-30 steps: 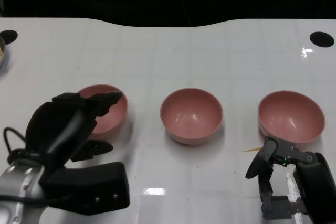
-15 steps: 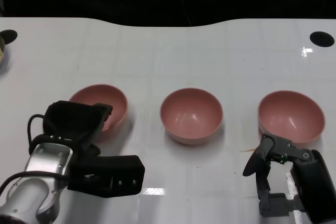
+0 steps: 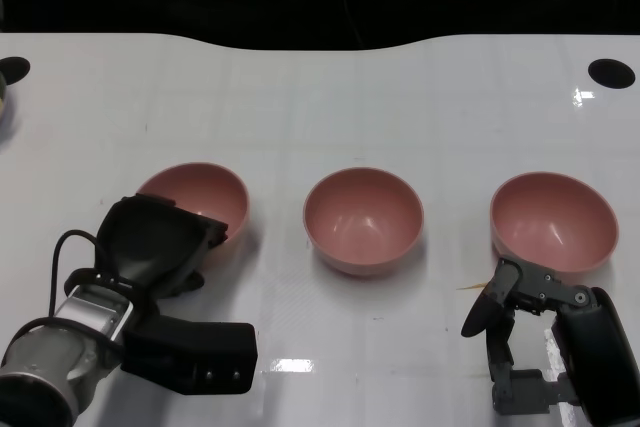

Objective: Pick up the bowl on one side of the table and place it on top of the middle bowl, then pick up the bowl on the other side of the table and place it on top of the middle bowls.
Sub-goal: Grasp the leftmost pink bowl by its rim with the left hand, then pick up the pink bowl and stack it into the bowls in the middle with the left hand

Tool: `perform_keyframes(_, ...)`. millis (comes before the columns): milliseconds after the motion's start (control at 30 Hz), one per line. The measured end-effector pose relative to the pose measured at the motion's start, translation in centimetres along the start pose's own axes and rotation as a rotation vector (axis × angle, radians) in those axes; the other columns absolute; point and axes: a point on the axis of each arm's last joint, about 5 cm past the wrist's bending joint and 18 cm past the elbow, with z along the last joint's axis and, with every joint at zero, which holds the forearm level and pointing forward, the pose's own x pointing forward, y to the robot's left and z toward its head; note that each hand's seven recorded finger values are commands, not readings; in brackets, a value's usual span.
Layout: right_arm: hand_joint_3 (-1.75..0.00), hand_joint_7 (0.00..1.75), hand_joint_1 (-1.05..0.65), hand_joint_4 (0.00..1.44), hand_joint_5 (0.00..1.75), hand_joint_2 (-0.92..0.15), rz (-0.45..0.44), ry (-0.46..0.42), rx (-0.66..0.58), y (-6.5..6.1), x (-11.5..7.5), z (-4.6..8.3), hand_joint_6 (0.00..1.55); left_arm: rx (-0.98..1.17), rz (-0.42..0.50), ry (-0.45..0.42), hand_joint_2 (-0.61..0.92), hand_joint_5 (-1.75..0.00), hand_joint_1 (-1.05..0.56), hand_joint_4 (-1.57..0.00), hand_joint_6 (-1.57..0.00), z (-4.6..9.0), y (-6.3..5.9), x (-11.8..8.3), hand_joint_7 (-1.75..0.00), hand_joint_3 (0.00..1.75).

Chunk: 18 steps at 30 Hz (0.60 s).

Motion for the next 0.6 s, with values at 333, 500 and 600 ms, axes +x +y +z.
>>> perform_keyframes(333, -1.69, 1.41, 0.14, 0.92, 1.75, -0.18, -0.002, -0.001, 0.004, 0.1, 0.0, 0.0, 0.83, -0.045, 0.179, -0.033, 0.64, -1.75, -0.13, -0.87, -0.72, -0.1, 2.1, 1.6, -1.64, 0.58)
perform_keyframes(500, -1.68, 1.41, 0.15, 0.92, 1.75, -0.19, -0.003, -0.005, 0.0, 0.1, 0.1, 0.0, 0.83, -0.084, 0.273, -0.097, 0.53, -1.75, -0.19, -0.9, -0.71, 0.4, 3.2, 2.2, -1.74, 0.93)
perform_keyframes(600, -1.67, 1.4, 0.15, 0.92, 1.75, -0.2, -0.002, -0.005, -0.002, 0.2, 0.2, 0.0, 0.82, -0.097, 0.3, -0.129, 0.48, -1.75, -0.18, -0.9, -0.78, 0.7, 3.9, 2.6, -1.61, 1.01)
